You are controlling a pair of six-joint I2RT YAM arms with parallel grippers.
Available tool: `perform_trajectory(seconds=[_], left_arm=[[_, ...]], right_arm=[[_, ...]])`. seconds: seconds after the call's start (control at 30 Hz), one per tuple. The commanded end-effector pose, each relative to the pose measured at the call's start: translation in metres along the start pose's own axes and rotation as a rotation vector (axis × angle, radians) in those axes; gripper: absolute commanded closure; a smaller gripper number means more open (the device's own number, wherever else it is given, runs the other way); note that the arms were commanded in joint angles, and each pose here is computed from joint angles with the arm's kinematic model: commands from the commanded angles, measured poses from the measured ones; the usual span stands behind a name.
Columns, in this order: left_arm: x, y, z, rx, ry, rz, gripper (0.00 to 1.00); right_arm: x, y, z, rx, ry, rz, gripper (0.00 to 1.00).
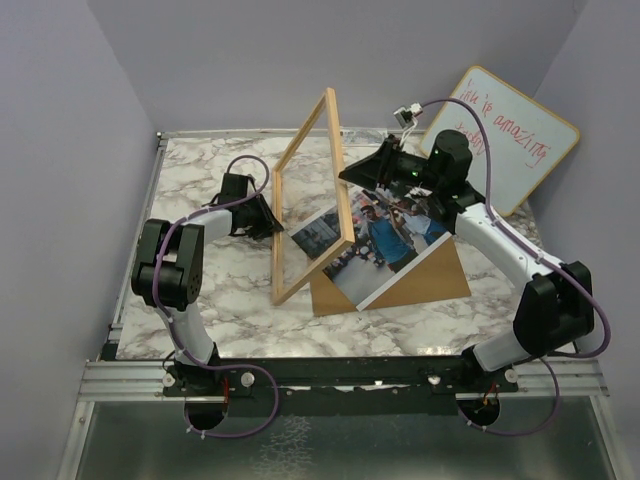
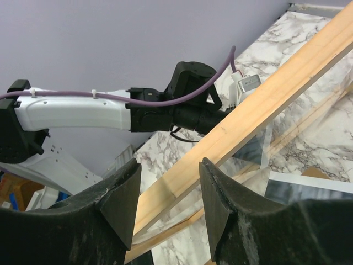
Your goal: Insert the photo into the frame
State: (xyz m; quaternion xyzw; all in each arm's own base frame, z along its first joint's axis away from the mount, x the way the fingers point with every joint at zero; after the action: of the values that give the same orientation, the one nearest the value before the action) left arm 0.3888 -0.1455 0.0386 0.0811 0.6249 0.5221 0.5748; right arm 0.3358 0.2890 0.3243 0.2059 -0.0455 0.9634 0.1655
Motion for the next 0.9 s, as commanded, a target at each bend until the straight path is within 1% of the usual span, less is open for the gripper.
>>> perform_trajectory(seconds=[0.0,0.2,0.3,0.47,0.57,0.63,0.77,0.87], left_arm=[[0.032,-0.006,-0.044,0.107,-0.031,0.162,0.70],[0.037,0.004,-0.035,0.061,-0.055,0.213,0.70],[0.041,0.007,-0.031,0.041,-0.068,0.247,0.71],[0.044,0.009,-0.029,0.031,-0.075,0.268,0.78],[0.045,0.006,-0.029,0.039,-0.080,0.270,0.86],[0.046,0.003,-0.029,0.051,-0.087,0.272,0.90],[0.049,0.001,-0.028,0.062,-0.101,0.289,1.00],[0.052,0.001,-0.028,0.068,-0.117,0.308,1.00]], right_arm=[[-0.018,-0.013,-0.081,0.239,-0.227,-0.082,0.48],[-0.017,-0.030,-0.079,0.272,-0.207,-0.109,0.48],[-0.019,-0.034,-0.083,0.298,-0.227,-0.144,0.48],[-0.018,-0.041,-0.087,0.319,-0.225,-0.166,0.50],[-0.015,-0.045,-0.086,0.324,-0.221,-0.159,0.52],[-0.014,-0.048,-0.086,0.323,-0.221,-0.162,0.52],[-0.025,-0.045,-0.089,0.319,-0.243,-0.237,0.55],[-0.035,-0.039,-0.096,0.321,-0.254,-0.314,0.56]])
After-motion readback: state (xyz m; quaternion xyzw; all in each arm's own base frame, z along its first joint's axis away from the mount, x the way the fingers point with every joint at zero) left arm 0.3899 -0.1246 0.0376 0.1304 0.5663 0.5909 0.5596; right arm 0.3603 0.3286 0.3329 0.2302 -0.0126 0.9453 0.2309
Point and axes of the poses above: each gripper's point midway between its finger pads, its own y axis back along the fingers, its own x axis along the line the jaws close on, z = x × y, the point moved 1 cm from there along y, back along the fingers, and after that the axes turned 12 degrees about y, right-handed, at the moved point
